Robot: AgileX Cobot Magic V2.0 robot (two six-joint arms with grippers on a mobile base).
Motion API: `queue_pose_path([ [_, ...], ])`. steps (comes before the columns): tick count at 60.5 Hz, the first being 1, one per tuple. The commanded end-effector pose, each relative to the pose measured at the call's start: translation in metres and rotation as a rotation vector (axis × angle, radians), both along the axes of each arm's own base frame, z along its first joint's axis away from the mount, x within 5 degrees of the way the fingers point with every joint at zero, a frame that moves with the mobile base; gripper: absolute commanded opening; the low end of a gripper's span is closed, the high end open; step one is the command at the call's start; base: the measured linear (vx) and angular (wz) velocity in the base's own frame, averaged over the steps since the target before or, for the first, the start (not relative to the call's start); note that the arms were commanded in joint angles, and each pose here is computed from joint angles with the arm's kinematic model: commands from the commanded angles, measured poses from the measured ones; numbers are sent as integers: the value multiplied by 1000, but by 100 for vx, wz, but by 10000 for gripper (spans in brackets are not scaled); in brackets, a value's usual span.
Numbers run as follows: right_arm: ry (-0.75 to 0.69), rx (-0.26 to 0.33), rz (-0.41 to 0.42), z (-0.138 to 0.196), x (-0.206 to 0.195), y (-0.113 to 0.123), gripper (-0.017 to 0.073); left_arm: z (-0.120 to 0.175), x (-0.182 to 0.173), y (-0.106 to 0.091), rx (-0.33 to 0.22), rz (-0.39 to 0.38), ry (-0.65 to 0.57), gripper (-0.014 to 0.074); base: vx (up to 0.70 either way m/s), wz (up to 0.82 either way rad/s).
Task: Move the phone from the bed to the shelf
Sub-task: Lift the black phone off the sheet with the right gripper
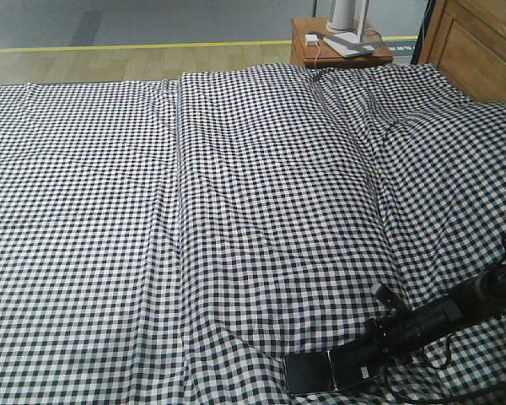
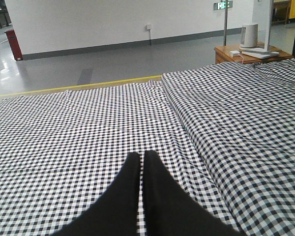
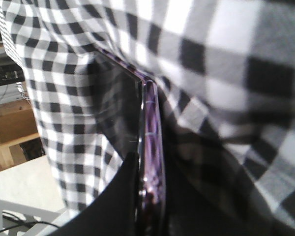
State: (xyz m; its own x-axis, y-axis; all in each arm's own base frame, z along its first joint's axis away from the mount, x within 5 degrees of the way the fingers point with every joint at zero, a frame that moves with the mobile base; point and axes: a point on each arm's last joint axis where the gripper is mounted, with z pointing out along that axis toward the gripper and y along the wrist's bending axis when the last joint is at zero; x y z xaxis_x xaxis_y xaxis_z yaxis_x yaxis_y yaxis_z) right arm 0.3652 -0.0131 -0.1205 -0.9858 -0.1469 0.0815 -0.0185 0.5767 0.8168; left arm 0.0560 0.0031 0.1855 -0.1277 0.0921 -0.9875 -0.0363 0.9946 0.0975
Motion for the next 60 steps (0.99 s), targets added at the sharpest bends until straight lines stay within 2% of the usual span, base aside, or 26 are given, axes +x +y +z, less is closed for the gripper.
queue_pose_path([
  [1,-46,122,47,52,12,3,-8,16,-1,0,-4,-4,-107,1,0,0],
  [9,-93,136,60,77,6,5,-6,16,-1,0,-4,-4,-107,1,0,0],
  [24,-169,121,66,135,2,6,-2,16,-1,0,-4,-4,-107,1,0,0],
  [52,-512,37,43,304,-13,12,-1,16,-1,0,-4,-4,-107,1,0,0],
  [60,-626,19,69,351,-26,27,-1,16,-1,0,-4,-4,-107,1,0,0],
])
